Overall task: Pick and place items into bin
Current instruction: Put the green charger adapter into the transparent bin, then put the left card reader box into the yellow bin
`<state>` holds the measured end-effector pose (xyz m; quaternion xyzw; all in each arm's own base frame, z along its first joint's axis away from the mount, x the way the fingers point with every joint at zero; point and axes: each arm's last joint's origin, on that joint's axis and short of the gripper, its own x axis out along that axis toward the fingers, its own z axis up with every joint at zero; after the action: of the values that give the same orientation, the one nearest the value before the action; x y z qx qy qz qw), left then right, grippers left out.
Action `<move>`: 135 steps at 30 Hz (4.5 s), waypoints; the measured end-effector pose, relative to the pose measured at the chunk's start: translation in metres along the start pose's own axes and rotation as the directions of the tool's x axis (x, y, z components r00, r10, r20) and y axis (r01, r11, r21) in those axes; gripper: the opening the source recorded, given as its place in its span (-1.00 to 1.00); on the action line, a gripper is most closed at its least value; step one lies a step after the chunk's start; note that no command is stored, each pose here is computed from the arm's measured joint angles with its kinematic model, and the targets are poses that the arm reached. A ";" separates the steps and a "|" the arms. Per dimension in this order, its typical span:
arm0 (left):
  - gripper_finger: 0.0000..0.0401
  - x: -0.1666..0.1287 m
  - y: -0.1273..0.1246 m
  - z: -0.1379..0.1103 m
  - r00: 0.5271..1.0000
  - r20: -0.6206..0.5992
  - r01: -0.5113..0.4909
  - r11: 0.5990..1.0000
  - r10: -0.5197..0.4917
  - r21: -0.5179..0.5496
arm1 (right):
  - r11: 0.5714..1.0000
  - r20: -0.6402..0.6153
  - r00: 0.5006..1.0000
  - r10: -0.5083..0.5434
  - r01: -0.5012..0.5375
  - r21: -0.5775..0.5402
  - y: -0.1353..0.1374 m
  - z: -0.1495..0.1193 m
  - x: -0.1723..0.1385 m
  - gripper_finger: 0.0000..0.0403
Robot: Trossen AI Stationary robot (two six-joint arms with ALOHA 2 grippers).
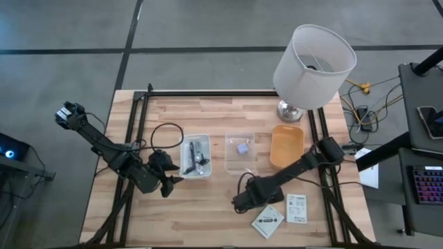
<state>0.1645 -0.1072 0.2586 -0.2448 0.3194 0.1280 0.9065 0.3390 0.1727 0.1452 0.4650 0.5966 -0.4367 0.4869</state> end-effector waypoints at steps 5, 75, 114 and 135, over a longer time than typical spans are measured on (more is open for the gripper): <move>0.11 0.000 0.000 0.000 1.000 0.000 0.000 1.000 0.000 0.000 | 1.000 -0.004 1.000 0.000 0.000 -0.021 0.000 0.000 -0.001 0.13; 0.05 0.027 -0.026 0.014 0.966 -0.056 0.253 0.967 -0.251 0.022 | 0.922 0.286 0.931 0.228 -0.112 -0.371 -0.097 -0.125 -0.080 0.29; -1.00 0.251 -0.083 0.079 0.846 -0.182 0.519 0.852 -0.502 0.063 | 0.962 0.137 0.968 0.212 -0.182 -0.204 -0.116 -0.171 0.035 -0.95; -1.00 0.253 -0.079 0.065 0.915 -0.207 0.390 0.890 -0.346 0.235 | 0.934 0.282 0.898 0.337 -0.281 -0.219 -0.073 -0.121 0.032 -0.70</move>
<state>0.4216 -0.1204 0.1686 -0.1841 0.3528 -0.1113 0.9106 0.2430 0.2812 0.1361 0.4345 0.4651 -0.3688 0.6775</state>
